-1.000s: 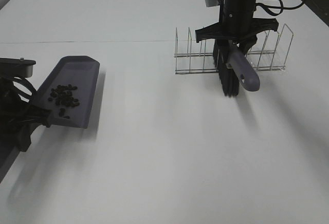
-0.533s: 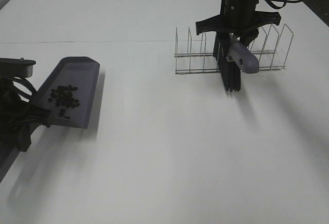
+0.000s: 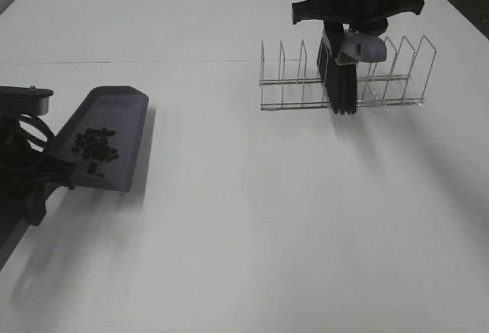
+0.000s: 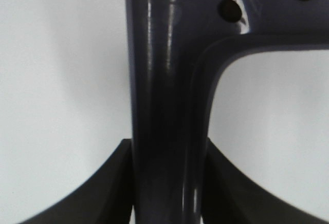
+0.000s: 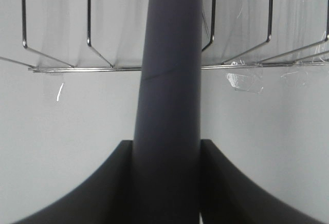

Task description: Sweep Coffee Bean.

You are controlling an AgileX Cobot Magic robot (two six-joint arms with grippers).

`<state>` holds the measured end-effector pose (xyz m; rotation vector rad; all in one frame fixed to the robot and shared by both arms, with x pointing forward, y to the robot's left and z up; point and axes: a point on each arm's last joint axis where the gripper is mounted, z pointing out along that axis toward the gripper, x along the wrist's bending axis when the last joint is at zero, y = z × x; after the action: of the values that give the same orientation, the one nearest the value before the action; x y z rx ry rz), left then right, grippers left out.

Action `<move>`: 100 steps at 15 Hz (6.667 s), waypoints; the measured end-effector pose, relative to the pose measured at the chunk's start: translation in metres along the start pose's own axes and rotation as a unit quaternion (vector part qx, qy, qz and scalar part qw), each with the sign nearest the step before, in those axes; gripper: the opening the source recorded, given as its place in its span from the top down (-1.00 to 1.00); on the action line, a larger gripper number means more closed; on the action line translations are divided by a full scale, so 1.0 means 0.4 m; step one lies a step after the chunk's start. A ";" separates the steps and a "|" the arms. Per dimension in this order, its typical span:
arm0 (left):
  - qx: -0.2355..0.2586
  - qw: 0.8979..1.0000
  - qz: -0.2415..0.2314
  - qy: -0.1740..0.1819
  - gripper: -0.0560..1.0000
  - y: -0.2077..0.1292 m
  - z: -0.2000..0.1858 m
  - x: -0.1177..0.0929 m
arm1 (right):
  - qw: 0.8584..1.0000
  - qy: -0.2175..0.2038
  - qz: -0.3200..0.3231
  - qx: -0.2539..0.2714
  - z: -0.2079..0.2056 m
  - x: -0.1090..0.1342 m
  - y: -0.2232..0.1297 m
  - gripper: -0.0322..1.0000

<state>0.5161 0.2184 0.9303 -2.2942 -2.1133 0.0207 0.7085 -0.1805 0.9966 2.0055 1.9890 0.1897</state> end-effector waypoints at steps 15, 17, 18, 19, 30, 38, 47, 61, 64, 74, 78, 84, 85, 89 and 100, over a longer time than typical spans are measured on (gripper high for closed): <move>0.004 1.000 -0.002 -0.001 0.27 -0.002 0.000 -0.001 | 0.999 -0.005 -0.017 0.050 0.086 0.013 -0.022 0.25; 0.012 1.000 -0.002 0.000 0.27 -0.005 0.000 0.000 | 0.998 0.018 -0.032 0.046 0.086 0.028 -0.021 -0.09; 0.012 1.000 -0.002 0.000 0.27 -0.005 0.000 0.000 | 0.998 0.022 -0.032 0.044 0.086 0.031 -0.021 -0.22; 0.012 1.000 -0.002 0.000 0.27 -0.005 0.000 0.000 | 0.998 0.027 -0.035 0.043 0.085 0.038 -0.022 -0.41; 0.014 1.000 -0.004 -0.002 0.28 -0.006 0.000 -0.001 | 0.998 0.008 -0.042 -0.047 -0.036 0.007 0.024 -0.54; 0.006 1.000 -0.012 -0.014 0.28 0.021 0.011 -0.011 | 0.987 0.047 -0.036 -0.147 -0.325 -0.051 0.012 -0.53; 0.012 1.000 -0.017 -0.016 0.28 0.115 0.090 -0.033 | 0.983 0.052 -0.035 -0.174 -0.468 -0.095 -0.033 -0.53; -0.115 0.993 0.016 -0.026 -0.68 0.074 -0.144 -0.015 | 0.981 0.063 -0.046 -0.178 -0.484 -0.095 -0.039 -0.53; -0.137 0.990 -0.001 -0.029 -0.68 0.037 -0.222 0.020 | 0.977 0.087 -0.053 -0.187 -0.517 -0.094 -0.052 -0.53; -0.223 0.975 -0.016 -0.018 -0.69 -0.171 -0.452 0.090 | 0.987 0.104 -0.084 -0.086 -0.480 -0.133 -0.282 -0.53; -0.235 0.971 -0.020 -0.029 -0.69 -0.266 -0.438 0.098 | 0.986 0.119 -0.080 -0.088 -0.437 -0.166 -0.459 -0.53; -0.233 0.971 -0.023 -0.046 -0.69 -0.378 -0.379 0.105 | 0.988 0.111 -0.086 -0.060 -0.376 -0.208 -0.651 -0.53; -0.233 0.971 -0.024 -0.051 -0.69 -0.397 -0.366 0.105 | 0.989 0.110 -0.087 -0.053 -0.364 -0.213 -0.679 -0.53; -0.243 0.968 -0.025 -0.062 -0.69 -0.487 -0.307 0.113 | 0.989 0.108 -0.088 -0.042 -0.320 -0.237 -0.799 -0.53; -0.398 0.915 0.028 -0.059 -0.69 -0.622 -0.290 0.131 | 0.969 0.136 -0.069 -0.194 -0.358 -0.278 -0.919 -0.53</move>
<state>0.2755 0.2902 1.0529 -2.7936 -2.4200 -0.8824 0.3118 -0.2770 1.0319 1.6572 2.0417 0.7947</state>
